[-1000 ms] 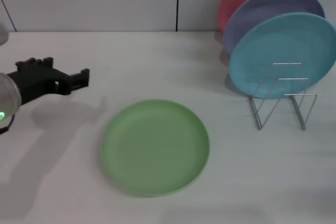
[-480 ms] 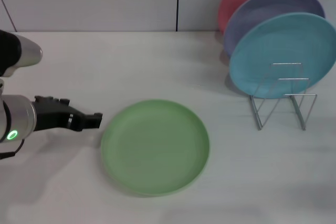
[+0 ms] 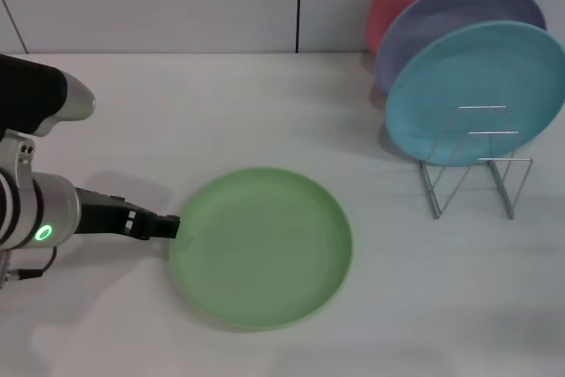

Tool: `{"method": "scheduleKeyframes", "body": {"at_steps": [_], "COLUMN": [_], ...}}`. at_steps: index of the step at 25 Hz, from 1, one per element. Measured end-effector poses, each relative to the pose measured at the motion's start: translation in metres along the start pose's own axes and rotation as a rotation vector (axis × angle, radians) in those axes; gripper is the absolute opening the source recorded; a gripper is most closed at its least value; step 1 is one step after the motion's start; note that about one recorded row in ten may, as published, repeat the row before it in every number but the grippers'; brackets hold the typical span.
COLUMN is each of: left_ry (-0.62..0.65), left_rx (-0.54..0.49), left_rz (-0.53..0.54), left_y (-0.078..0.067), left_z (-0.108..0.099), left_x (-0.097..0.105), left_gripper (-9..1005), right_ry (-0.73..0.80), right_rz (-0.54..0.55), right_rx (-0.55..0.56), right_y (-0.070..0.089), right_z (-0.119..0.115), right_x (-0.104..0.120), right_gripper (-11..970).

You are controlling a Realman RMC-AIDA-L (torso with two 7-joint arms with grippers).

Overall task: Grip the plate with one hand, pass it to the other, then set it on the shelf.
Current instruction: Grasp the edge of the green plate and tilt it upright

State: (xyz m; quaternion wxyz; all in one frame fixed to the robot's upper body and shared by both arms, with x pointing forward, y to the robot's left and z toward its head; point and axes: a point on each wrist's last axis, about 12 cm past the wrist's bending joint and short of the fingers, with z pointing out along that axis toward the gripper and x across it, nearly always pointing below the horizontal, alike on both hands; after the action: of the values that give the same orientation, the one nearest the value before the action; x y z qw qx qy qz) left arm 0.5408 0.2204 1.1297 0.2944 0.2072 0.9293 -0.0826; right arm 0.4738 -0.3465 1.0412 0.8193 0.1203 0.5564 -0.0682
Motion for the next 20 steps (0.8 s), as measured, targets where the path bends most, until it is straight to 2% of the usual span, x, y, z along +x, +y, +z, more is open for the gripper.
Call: {"method": "scheduleKeyframes", "body": {"at_steps": [13,20], "left_ry": [0.037,0.071], "left_rx": [0.031,0.033], "left_rz": [0.007,-0.003], "left_y": [-0.014,-0.013], "left_z": [0.005,0.014], "left_x": [0.000,0.006], "left_gripper": [862,861], "right_ry": [0.002,0.003], "right_rz": [-0.003,-0.007], "right_rx": [0.009,0.009], "right_y": [-0.002,-0.004], "right_z": [-0.003,-0.004], "right_x": [0.000,0.000], "right_gripper": [820,820]}}
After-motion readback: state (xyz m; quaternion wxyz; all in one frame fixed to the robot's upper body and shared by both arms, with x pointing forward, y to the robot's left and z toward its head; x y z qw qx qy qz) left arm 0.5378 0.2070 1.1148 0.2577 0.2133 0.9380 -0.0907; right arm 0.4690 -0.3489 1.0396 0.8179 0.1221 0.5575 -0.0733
